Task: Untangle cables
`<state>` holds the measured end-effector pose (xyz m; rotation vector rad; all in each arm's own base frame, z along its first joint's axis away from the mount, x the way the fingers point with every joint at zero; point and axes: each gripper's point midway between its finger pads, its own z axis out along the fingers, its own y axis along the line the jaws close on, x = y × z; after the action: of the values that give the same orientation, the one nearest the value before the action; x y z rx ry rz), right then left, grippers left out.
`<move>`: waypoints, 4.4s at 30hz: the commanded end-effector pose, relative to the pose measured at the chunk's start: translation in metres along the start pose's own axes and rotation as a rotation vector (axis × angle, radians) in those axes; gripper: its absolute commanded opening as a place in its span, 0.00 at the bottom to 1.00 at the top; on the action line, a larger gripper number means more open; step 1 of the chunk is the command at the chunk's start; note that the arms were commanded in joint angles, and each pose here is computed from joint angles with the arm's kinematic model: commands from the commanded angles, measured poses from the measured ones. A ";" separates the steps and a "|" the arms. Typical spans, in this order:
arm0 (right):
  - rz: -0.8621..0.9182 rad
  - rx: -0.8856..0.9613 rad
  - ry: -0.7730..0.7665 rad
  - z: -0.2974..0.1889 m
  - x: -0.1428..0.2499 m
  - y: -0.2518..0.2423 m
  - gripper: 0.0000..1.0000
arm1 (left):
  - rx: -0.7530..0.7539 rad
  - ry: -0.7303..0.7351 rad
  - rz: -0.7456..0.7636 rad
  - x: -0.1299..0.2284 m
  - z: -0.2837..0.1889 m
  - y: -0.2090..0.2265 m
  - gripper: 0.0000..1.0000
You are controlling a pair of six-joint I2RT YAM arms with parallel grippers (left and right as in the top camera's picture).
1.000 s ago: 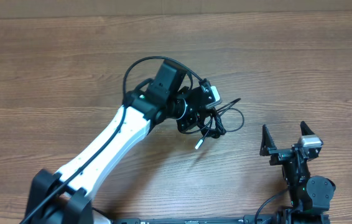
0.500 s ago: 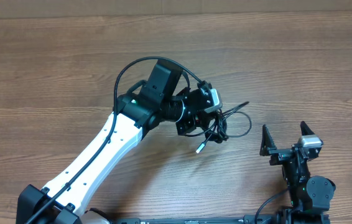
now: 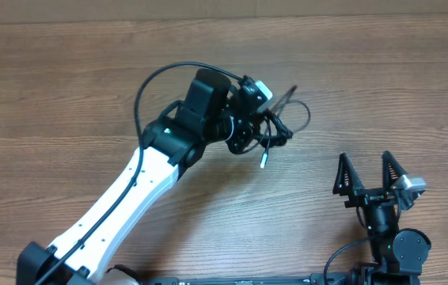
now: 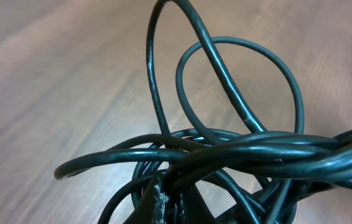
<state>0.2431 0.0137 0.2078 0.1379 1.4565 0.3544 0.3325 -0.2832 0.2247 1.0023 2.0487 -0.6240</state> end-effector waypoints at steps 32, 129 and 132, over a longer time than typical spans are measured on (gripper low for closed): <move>0.462 -0.738 0.611 0.010 -0.097 0.163 1.00 | -0.263 -0.545 -0.021 -0.130 -0.130 0.010 0.04; 0.722 -0.653 0.424 0.065 -0.150 0.156 0.29 | -0.074 -0.585 -0.098 -0.141 -0.125 -0.089 0.04; 0.742 -0.633 0.414 0.068 -0.151 0.152 0.29 | -0.040 -0.586 -0.088 -0.142 -0.126 -0.095 0.04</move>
<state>0.2676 0.1276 0.3939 0.0234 1.6295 1.5323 0.2761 -0.3176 0.3909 0.6136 1.6544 -0.7334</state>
